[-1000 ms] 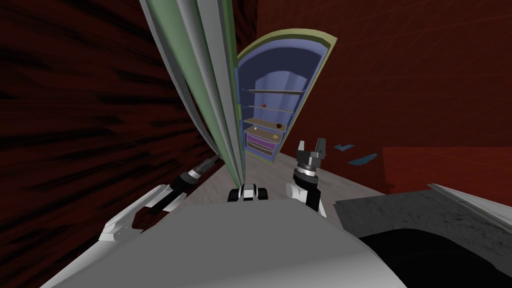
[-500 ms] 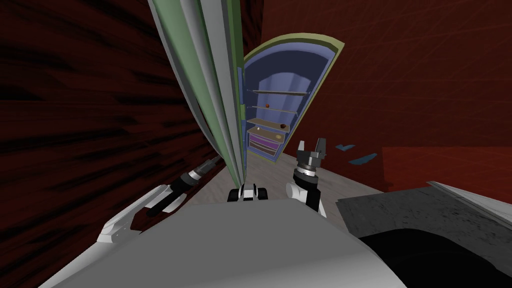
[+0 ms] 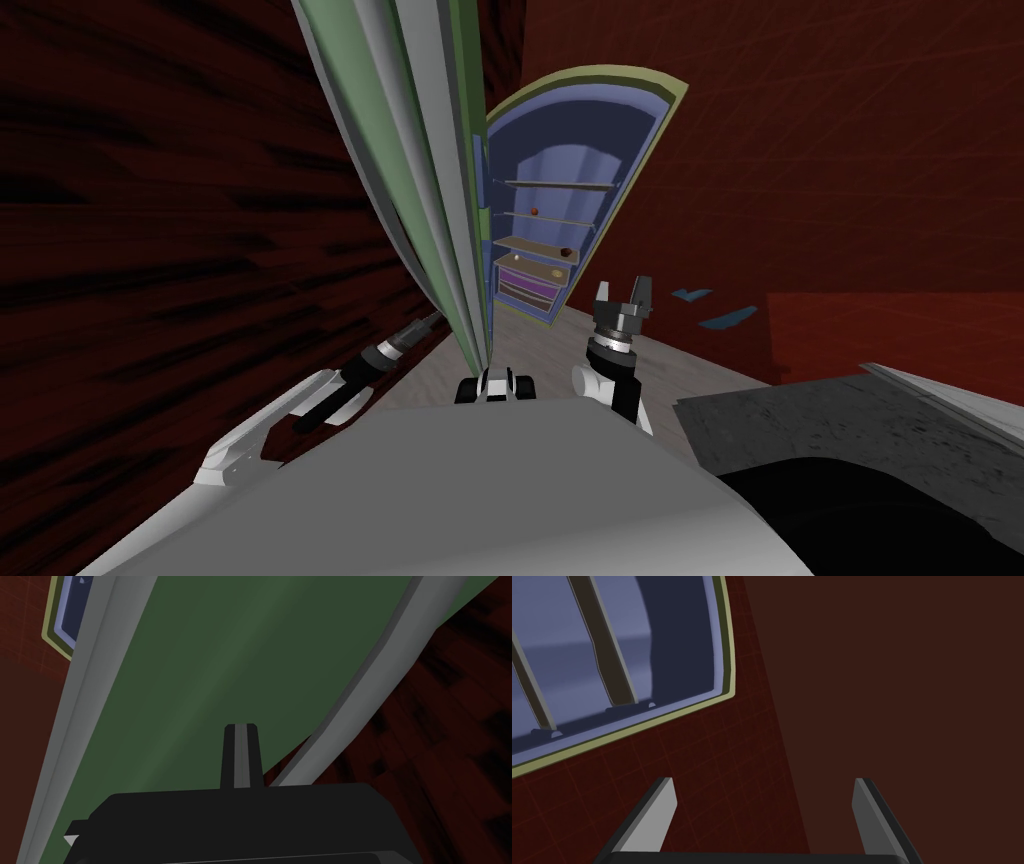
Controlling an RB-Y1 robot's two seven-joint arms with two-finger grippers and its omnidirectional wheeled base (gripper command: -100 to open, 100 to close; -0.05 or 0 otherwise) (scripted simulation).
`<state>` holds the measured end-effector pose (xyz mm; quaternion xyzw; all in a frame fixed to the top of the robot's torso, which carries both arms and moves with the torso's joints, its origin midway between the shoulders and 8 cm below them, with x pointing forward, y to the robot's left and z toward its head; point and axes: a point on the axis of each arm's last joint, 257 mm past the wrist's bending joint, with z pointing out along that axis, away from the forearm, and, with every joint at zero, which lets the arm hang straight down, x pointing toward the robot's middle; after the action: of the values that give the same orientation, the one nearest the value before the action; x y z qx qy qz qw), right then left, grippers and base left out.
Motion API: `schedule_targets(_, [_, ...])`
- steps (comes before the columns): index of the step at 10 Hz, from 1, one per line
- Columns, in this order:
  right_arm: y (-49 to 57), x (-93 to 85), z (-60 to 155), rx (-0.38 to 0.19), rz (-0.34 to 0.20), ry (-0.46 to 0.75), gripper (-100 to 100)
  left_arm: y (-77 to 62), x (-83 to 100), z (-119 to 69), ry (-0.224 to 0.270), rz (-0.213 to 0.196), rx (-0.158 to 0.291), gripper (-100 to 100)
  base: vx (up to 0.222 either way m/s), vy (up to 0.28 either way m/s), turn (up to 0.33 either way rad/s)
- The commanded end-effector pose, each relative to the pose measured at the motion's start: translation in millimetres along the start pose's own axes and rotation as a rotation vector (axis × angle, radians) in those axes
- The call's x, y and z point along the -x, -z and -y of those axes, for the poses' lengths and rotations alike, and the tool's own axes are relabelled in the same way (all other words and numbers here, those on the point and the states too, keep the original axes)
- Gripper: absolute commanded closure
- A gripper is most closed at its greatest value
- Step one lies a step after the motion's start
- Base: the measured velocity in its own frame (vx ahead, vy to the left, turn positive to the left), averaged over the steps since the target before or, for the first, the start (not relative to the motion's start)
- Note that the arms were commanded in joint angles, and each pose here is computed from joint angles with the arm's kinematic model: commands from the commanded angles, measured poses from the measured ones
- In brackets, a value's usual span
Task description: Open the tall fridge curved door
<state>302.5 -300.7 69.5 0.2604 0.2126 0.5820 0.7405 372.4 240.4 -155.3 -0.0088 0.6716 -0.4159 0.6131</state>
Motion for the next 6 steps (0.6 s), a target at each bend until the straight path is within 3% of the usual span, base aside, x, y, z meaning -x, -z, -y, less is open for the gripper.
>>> schedule_targets(1, [0.0,0.0,0.0,0.000,0.000,0.000,0,0.0,0.0,0.0,0.000,0.000,0.000,100,0.000,0.006,0.002])
schedule_targets(6, [0.0,0.1,0.0,0.000,0.000,0.000,0,0.7,-12.7,18.8,0.010,-0.040,-0.057,100,-0.009,0.161,-0.029])
